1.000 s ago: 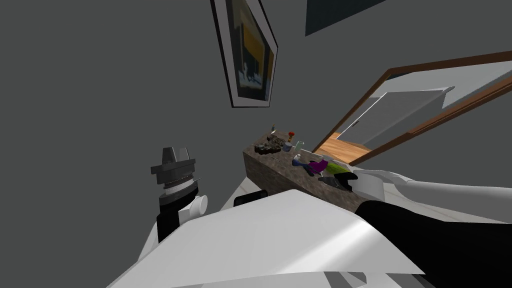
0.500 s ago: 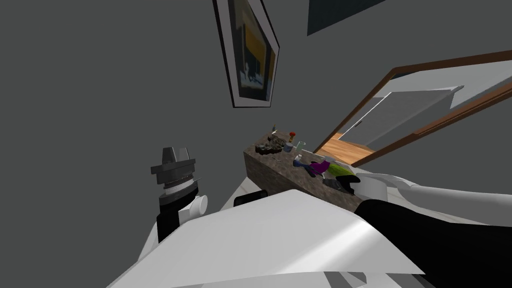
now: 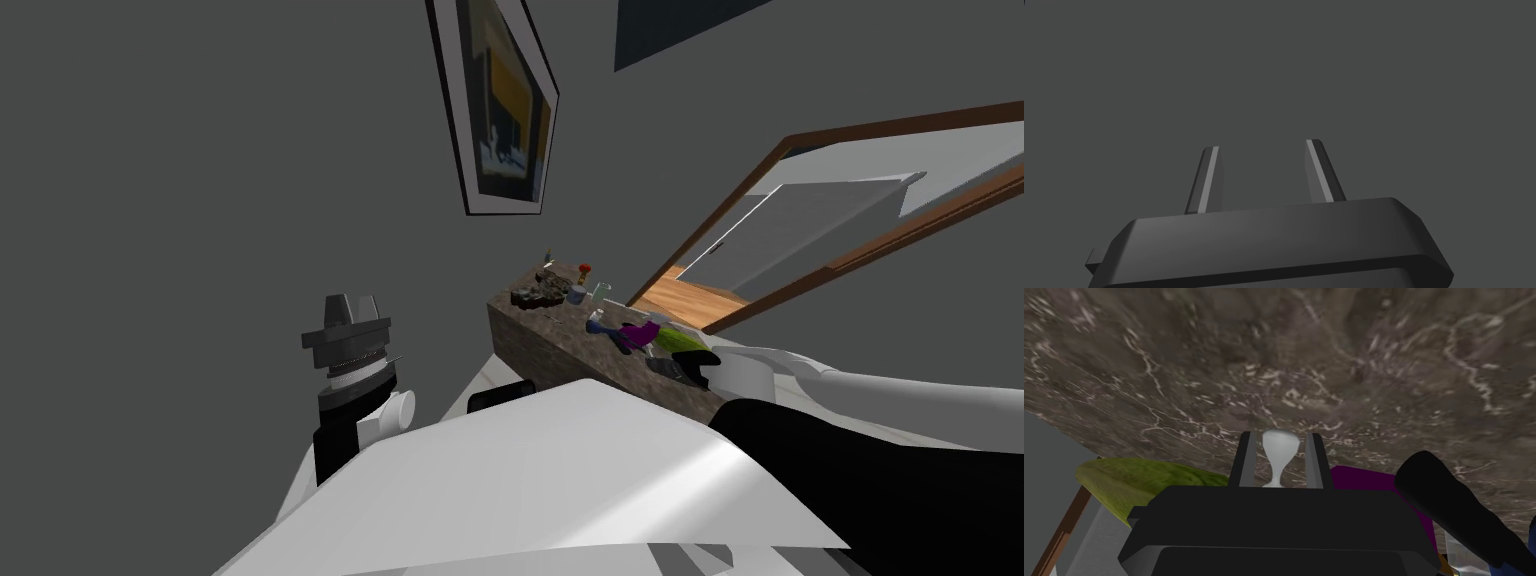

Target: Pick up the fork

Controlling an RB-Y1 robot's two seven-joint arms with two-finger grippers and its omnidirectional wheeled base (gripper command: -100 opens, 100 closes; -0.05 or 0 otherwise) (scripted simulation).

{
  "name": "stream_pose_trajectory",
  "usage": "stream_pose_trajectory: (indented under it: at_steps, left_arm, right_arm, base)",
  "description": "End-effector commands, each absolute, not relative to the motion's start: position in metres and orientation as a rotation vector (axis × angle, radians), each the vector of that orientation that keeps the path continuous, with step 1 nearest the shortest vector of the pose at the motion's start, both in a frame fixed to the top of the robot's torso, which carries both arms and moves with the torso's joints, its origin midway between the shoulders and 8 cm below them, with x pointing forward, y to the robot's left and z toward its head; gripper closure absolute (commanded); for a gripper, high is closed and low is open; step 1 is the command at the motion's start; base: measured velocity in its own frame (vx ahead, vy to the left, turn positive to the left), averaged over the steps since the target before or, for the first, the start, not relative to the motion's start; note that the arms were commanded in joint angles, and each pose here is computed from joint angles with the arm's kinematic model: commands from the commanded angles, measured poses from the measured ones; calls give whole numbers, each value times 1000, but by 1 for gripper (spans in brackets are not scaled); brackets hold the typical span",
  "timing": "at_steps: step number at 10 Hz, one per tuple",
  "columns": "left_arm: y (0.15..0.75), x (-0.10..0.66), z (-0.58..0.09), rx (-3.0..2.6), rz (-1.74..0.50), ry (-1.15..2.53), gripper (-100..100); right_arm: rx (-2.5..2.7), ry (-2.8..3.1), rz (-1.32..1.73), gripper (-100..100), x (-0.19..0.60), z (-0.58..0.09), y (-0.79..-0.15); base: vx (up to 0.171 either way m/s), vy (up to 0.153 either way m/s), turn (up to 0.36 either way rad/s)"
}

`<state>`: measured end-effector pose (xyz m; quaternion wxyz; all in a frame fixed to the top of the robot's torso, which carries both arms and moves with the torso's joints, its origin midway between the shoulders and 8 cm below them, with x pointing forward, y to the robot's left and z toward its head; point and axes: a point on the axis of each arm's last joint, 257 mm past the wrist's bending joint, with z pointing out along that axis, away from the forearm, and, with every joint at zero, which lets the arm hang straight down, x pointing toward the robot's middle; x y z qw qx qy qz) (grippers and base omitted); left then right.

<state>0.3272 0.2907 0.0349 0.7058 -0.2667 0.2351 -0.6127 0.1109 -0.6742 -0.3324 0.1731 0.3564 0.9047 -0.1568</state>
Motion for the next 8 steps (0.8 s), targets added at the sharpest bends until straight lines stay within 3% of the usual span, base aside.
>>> stream_pose_trajectory:
  at_steps: [1, 7, 8]
  left_arm:
    - [291, 327, 35, -593, -1362, 523, 0]
    - [291, 327, 35, -593, -1362, 523, 0]
    - [291, 327, 35, -593, -1362, 523, 0]
  right_arm:
    - [988, 2570, -440, 100, 128, -325, -669]
    - [955, 2578, -430, 100, 154, -315, -661]
    - [954, 2578, -430, 0, 155, -315, -660]
  base:
    - [8, 5, -22]
    - [0, 4, -41]
    - [0, 0, 0]
